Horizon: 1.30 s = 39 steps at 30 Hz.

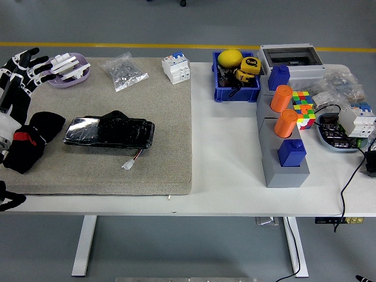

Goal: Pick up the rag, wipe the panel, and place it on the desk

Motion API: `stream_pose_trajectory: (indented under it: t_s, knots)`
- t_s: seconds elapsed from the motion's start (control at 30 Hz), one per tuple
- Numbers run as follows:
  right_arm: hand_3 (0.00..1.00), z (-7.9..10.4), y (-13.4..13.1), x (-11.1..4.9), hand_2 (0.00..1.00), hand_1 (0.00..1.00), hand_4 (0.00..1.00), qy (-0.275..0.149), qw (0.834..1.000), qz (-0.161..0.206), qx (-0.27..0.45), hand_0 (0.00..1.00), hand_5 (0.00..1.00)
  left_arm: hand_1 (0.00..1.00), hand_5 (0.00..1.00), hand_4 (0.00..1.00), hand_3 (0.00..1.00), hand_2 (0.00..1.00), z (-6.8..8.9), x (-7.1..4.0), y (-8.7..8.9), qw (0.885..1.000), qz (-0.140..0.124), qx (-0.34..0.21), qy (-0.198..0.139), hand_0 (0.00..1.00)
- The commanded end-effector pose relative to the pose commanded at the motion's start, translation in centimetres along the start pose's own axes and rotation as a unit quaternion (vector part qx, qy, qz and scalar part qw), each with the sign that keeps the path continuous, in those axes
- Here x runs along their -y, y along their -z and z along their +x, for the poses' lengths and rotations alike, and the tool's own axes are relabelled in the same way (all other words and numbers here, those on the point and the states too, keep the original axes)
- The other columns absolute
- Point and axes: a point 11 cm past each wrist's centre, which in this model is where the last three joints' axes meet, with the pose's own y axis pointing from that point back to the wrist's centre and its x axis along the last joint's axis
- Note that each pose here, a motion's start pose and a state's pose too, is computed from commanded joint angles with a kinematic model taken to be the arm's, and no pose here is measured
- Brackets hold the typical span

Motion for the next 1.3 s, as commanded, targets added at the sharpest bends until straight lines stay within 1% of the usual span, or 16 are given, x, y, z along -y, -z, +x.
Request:
stream_pose_trajectory:
  t_s: [0.47,0.77,1.0,1.3]
  knots:
    - [0.634,-0.6,0.0,0.1,0.692,0.667,0.998,0.003,1.0,-0.004,-0.011,0.71,0.542,0.728,0.562,0.998,0.691,0.665,0.5,-0.1,0.2,1.0,0.004,-0.011,-0.001,0.618]
    - [0.635,-0.9,0.2,0.1,0.692,0.667,0.998,0.004,1.0,-0.004,-0.017,0.71,0.546,0.726,0.562,0.998,0.69,0.667,0.6,-0.2,0.9,1.0,0.016,-0.017,-0.003,0.631]
    - [0.635,-1.0,0.2,0.1,0.692,0.668,0.998,0.004,1.0,-0.006,-0.022,0.71,0.548,0.725,0.561,0.998,0.69,0.665,1.0,-0.2,0.5,1.0,0.012,-0.014,-0.007,0.633]
    - [0.636,-0.9,0.1,0.1,0.692,0.667,0.998,0.004,1.0,-0.006,-0.019,0.711,0.55,0.725,0.558,0.998,0.69,0.667,1.5,-0.3,0.4,1.0,0.015,-0.005,-0.013,0.638]
